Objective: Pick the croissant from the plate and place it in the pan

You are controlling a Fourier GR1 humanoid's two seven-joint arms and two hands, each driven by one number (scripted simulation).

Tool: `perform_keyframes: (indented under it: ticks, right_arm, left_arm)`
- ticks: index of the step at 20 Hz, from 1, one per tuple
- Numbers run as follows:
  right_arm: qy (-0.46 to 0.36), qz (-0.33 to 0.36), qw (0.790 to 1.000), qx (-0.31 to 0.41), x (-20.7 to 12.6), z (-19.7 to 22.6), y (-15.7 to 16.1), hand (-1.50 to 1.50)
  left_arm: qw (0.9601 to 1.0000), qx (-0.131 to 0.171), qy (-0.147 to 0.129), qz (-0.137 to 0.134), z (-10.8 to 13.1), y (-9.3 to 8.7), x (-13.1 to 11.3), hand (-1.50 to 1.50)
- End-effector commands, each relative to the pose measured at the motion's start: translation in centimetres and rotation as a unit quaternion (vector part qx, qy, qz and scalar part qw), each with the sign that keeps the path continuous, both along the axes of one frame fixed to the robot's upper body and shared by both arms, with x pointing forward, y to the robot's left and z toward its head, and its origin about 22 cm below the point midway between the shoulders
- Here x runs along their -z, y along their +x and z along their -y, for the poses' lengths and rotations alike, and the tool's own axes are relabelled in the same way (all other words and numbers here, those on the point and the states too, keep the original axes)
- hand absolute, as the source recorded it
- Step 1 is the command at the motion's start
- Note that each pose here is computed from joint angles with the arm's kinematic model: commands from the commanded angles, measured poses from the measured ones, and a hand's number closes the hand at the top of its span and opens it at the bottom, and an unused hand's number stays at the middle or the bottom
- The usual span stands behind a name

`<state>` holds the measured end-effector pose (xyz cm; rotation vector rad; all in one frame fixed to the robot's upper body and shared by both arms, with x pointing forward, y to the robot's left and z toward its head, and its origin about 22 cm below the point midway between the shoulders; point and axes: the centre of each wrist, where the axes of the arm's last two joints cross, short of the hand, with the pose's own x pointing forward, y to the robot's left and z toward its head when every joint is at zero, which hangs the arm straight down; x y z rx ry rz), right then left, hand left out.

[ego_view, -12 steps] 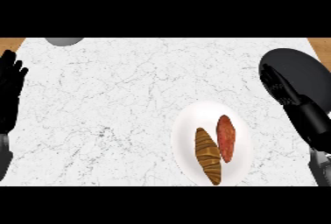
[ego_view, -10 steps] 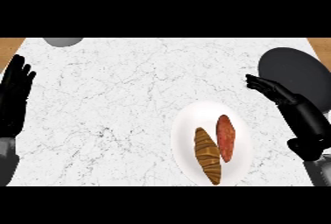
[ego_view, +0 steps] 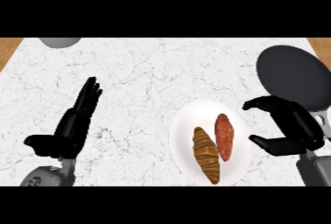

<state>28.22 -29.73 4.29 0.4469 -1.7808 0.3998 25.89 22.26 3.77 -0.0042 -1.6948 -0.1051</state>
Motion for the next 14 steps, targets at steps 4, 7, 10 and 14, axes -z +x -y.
perform_keyframes:
  ticks: [4, 7, 10, 14]
  right_arm:
    - [-0.065, 0.042, 0.996, -0.036, 0.5, 6.1, 0.5, -1.50]
    - [-0.115, 0.069, 0.990, -0.051, -2.4, 6.2, 2.1, -1.50]
    - [-0.173, 0.060, 0.979, -0.089, -3.7, 3.9, 4.1, -1.50]
    - [-0.237, 0.070, 0.961, -0.128, -5.4, -0.1, 4.2, -1.50]
  left_arm:
    - [0.9991, 0.037, -0.017, -0.009, 1.6, -2.1, 2.3, 0.00]
    - [0.9994, 0.032, -0.012, -0.002, 2.8, -2.4, 2.3, 0.00]
    - [0.9994, 0.034, -0.006, 0.002, 2.1, -1.6, 1.8, 0.00]
    - [0.9994, 0.031, -0.014, 0.002, 3.6, -1.4, 2.2, 0.00]
